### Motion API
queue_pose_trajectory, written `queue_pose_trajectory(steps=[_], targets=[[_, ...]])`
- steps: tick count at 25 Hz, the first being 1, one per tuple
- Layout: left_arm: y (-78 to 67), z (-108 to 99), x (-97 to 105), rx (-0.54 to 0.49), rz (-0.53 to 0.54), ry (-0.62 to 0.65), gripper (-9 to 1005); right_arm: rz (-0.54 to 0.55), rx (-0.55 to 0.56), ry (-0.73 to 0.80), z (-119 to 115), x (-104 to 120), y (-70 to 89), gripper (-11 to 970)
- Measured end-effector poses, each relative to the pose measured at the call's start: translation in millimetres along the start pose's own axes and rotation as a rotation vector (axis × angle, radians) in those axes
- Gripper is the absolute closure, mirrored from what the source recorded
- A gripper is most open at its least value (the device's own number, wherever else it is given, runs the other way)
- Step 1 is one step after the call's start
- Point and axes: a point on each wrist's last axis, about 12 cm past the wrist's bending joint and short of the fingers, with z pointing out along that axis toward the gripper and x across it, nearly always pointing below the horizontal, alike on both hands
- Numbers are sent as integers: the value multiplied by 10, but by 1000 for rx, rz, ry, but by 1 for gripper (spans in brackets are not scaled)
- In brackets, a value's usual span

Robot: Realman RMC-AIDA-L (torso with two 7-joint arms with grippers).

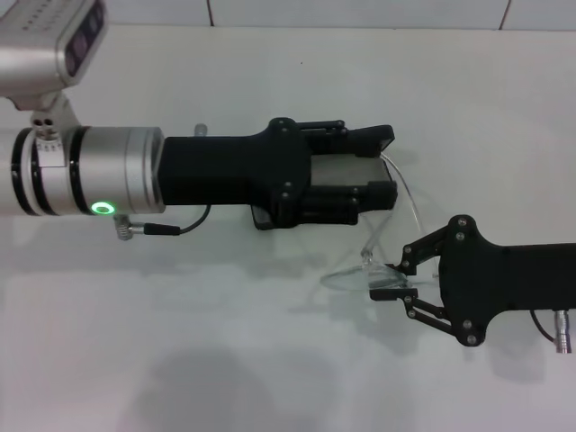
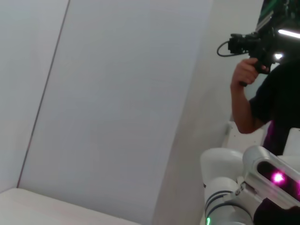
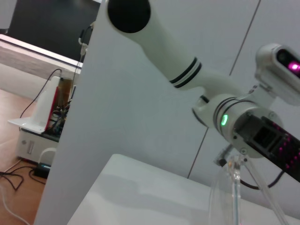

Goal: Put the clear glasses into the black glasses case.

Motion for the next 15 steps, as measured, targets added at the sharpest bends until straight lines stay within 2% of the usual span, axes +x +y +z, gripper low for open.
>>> queue_pose_trajectory(steps=[15], targets=[[25,112,70,15,-4,97,302,-9,-31,-21,28,-35,18,839]])
